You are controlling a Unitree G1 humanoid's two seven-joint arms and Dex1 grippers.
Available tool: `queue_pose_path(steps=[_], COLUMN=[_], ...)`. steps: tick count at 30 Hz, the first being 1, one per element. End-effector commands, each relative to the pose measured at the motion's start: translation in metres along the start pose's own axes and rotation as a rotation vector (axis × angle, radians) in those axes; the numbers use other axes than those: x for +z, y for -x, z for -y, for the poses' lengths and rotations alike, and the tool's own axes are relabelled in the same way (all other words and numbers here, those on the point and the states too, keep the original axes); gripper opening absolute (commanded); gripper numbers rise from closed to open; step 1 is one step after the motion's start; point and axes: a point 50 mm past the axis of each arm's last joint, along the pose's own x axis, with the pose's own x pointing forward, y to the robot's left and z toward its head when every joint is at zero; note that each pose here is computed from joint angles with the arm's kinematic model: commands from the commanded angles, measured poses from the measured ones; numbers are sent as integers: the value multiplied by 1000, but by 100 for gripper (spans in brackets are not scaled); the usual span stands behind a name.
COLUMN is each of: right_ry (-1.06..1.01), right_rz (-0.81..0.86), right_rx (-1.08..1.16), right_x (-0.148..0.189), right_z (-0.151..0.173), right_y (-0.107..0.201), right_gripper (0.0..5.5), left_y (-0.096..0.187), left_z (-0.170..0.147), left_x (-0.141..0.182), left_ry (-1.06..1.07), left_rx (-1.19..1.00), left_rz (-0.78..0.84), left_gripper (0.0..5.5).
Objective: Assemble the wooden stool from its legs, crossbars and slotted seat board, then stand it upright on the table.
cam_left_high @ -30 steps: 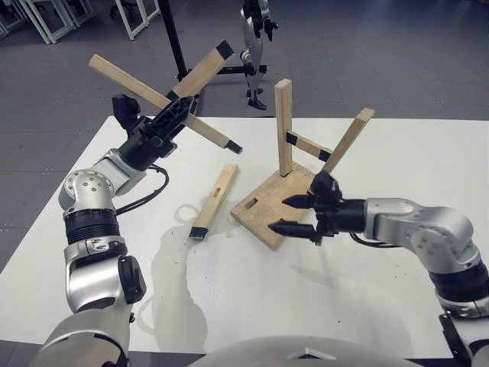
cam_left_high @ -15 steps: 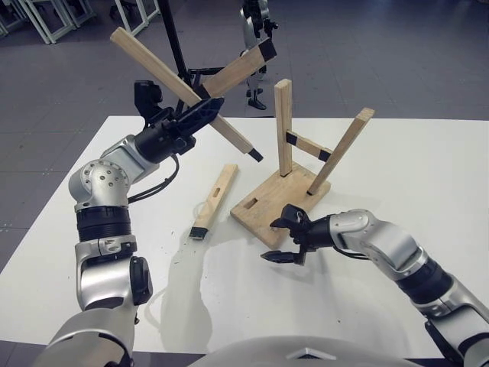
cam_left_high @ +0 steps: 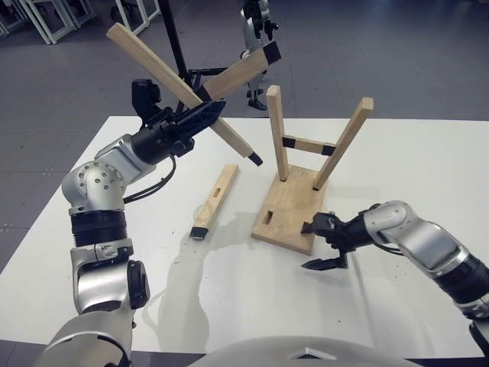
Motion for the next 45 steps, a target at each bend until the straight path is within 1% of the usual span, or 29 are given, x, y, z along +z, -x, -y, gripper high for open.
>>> queue_pose_path(steps=[1, 3, 5, 8, 10, 13, 15, 19, 21, 23, 25, 26, 28, 31, 34, 38, 42, 45], right_ry=[-27, -13, -2, 4, 15, 23, 20, -50, -113, -206, -416, -491, -576, -625, -677, -687, -658, -672], right_rz=[-135, -176, -192, -165, -165, -154, -117, 42, 81, 86, 150, 170, 205, 243, 249, 193, 179, 174], right_rx=[-50, -57, -79, -81, -65, -106, -136, -170, -293, -499, -706, -754, -758, -718, -718, -747, -790, -743], right_x=[-27, -33, -36, -29, -27, -21, -11, 14, 15, 6, -9, -14, -15, -9, -13, -31, -34, -34], right_z=[11, 16, 23, 28, 28, 39, 46, 55, 66, 85, 102, 106, 102, 91, 86, 81, 86, 86], right_y=[31, 43, 51, 52, 53, 61, 67, 77, 81, 81, 71, 61, 35, 9, -4, -10, -8, -14], right_gripper=[470, 470, 470, 470, 470, 470, 470, 470, 470, 470, 470, 470, 470, 470, 470, 470, 470, 470], left_y=[3, 2, -10, -30, -40, -41, -39, -32, -30, -29, -28, -29, -29, -30, -30, -31, -30, -30], left_z=[22, 26, 20, 18, 22, 24, 26, 19, 14, 10, 7, 7, 6, 6, 7, 10, 12, 14], left_x=[-39, -51, -57, -68, -74, -84, -93, -114, -120, -122, -121, -120, -118, -115, -112, -106, -105, -108], left_ry=[-28, -20, -50, -162, -213, -131, -148, -162, -165, -172, -178, -181, -185, -189, -197, -211, -211, -204], left_rx=[-104, -128, -71, -24, -66, -100, -158, -195, -212, -208, -193, -190, -193, -197, -190, -186, -177, -176], left_rz=[-174, -182, -132, -86, -31, 9, 47, 41, 28, 31, 49, 57, 64, 64, 81, 107, 121, 120], left_gripper=[205, 205, 205, 205, 205, 205, 205, 205, 205, 205, 205, 205, 205, 205, 205, 205, 205, 205])
